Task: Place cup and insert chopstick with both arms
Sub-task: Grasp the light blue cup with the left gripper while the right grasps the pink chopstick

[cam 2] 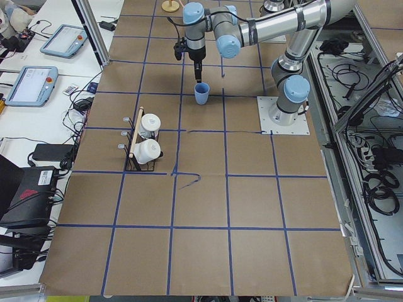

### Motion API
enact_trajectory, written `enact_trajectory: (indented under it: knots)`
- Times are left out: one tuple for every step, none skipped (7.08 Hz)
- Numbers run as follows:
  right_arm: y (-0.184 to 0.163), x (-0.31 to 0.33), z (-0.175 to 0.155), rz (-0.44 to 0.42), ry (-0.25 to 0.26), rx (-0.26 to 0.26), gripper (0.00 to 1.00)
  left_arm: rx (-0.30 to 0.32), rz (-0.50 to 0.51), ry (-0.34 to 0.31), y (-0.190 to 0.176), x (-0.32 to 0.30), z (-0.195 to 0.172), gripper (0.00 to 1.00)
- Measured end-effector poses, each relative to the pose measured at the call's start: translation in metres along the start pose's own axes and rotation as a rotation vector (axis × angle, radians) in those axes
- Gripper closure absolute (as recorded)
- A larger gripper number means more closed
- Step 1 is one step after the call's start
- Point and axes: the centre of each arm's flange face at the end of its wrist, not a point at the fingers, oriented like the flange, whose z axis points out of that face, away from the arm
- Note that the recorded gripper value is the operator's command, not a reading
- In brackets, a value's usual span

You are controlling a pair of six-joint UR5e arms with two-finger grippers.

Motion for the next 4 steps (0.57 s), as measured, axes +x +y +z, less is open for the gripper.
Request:
enact_trajectory:
  knots:
    - [-0.005,0.002,0.019,0.01,0.009,0.03,0.13,-0.005,-0.009,0.004,0.004,-0.01,0.019,0.09]
    - [-0.009,0.007,0.033,0.023,0.024,0.034,0.29,-0.005,-0.022,0.007,0.004,-0.017,0.03,0.09]
    - [-0.012,0.015,0.044,0.039,0.037,0.026,0.41,0.002,-0.035,0.008,0.001,-0.02,0.037,0.09]
    - [-0.014,0.02,0.05,0.048,0.042,0.018,0.47,0.004,-0.056,0.011,-0.001,-0.02,0.043,0.11]
